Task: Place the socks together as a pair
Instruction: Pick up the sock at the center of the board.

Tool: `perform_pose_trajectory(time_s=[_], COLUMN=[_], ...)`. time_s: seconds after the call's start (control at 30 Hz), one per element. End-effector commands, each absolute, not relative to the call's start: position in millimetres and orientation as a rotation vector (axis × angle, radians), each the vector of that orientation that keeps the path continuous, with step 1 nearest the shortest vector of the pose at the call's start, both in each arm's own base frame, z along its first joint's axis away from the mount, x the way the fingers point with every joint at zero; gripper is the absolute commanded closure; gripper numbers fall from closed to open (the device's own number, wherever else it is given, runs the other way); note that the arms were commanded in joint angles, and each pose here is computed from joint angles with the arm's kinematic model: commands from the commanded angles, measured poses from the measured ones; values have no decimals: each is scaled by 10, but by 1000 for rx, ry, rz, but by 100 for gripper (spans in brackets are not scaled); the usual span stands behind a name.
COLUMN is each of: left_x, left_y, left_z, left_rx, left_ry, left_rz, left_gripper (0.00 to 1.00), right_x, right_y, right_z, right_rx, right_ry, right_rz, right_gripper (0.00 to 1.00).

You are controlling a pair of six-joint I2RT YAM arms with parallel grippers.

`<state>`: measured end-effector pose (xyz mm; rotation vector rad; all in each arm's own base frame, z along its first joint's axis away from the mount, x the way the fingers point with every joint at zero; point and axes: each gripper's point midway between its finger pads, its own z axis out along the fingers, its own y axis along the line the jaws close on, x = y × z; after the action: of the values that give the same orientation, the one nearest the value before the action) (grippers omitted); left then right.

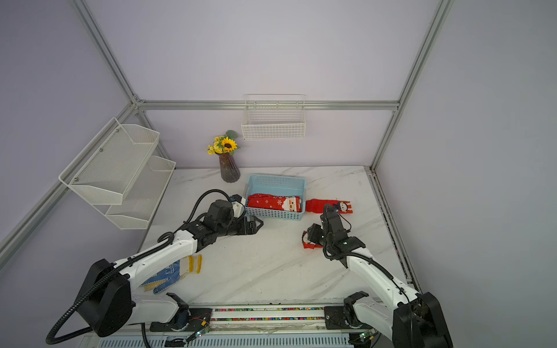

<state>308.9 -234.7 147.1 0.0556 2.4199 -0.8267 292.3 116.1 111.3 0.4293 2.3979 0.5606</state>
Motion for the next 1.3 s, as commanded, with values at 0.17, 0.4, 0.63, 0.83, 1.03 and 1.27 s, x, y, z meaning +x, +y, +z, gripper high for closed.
perform_pose_trajectory(time_s=[0.17, 0.4, 0.63, 0.83, 1.03, 1.27], left_x=[2830, 2811, 2813, 2790, 2751, 2757], left_y=[-2295, -2408, -2532, -2520, -2535, -2511], left_z=[1163, 1032, 1018, 975, 957, 994], left_rx=[-51, -61, -60, -94, -108, -114], left_ry=[2437, 2446, 2430, 2425, 2431, 2409], left_rz=[-843, -876, -922, -941, -972, -970], left_gripper=[2, 2, 2, 1, 1, 1], right_x=[2883, 2865, 2872, 2888, 2910, 2958], right_y=[1043, 930, 976, 1016, 1009, 1027], right_z=[791, 835, 700, 589, 566, 850], right_rx=[635, 711, 777, 786, 793, 725], right_ry=[2417, 2347, 2349, 2374, 2371, 2346], right_rz=[525, 506, 554, 563, 554, 562], right_gripper=[62, 59, 62, 66, 77, 100])
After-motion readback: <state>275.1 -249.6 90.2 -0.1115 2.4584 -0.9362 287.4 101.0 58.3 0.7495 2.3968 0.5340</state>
